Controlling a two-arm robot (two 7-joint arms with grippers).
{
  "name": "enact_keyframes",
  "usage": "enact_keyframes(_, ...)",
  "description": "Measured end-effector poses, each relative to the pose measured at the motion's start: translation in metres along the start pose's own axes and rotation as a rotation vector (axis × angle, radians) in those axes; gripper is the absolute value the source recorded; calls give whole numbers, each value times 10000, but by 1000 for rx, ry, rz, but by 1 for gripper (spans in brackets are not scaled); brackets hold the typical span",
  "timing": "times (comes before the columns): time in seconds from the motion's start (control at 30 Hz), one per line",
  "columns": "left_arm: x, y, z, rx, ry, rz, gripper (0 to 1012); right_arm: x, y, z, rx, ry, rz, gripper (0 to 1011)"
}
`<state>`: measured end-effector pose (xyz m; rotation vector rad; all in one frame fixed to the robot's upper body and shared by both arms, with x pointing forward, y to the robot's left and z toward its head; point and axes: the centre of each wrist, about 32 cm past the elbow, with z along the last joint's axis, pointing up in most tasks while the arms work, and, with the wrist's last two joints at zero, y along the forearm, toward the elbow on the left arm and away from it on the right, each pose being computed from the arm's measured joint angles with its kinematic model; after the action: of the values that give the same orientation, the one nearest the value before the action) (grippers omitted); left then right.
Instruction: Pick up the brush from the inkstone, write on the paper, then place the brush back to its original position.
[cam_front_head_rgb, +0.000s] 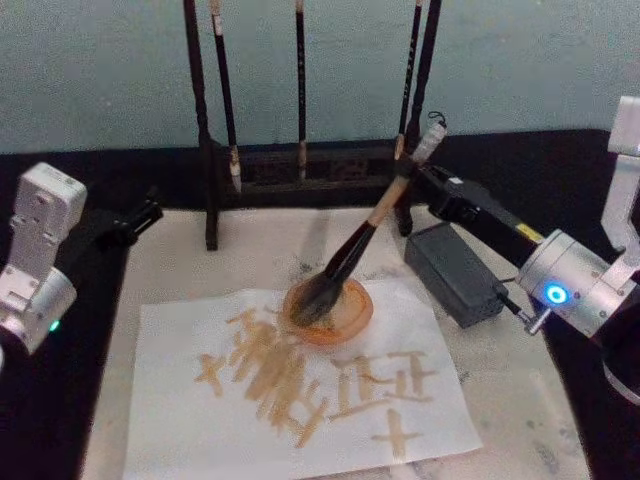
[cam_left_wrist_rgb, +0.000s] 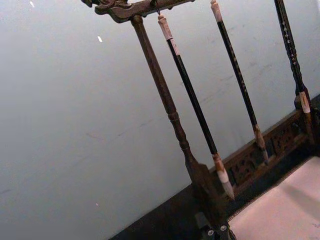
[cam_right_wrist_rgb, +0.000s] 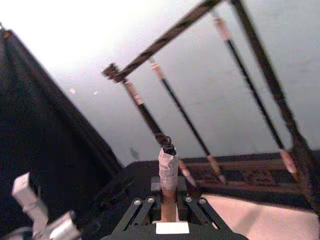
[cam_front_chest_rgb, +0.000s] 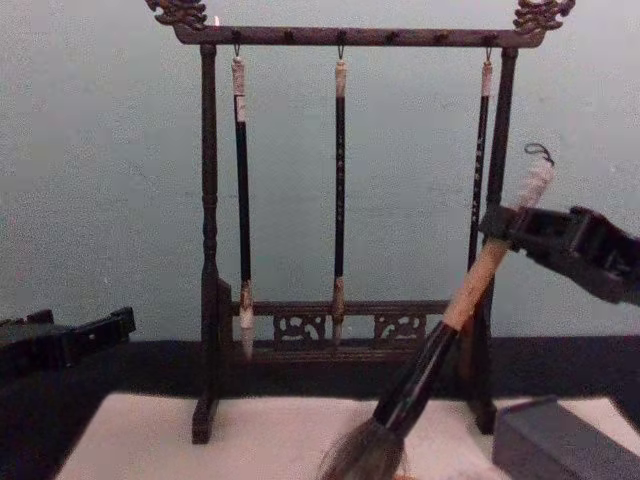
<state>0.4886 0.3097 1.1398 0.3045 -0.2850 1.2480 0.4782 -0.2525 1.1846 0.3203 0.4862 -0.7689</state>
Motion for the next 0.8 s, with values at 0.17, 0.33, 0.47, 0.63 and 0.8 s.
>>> enact_keyframes(0.17, 0, 0, 0, 0, 0, 0, 1002, 62, 37, -26, 20, 56, -57, 178)
enact_keyframes(0.33, 0, 0, 0, 0, 0, 0, 1002, 109, 64, -50, 35, 113, -119, 178)
enact_keyframes(0.47, 0, 0, 0, 0, 0, 0, 1002, 133, 83, -92, 40, 165, -155, 178)
enact_keyframes(0.63, 0, 0, 0, 0, 0, 0, 1000, 145, 102, -154, 46, 225, -209, 178)
enact_keyframes(0.8, 0, 0, 0, 0, 0, 0, 1002, 150, 101, -196, 45, 253, -261, 178)
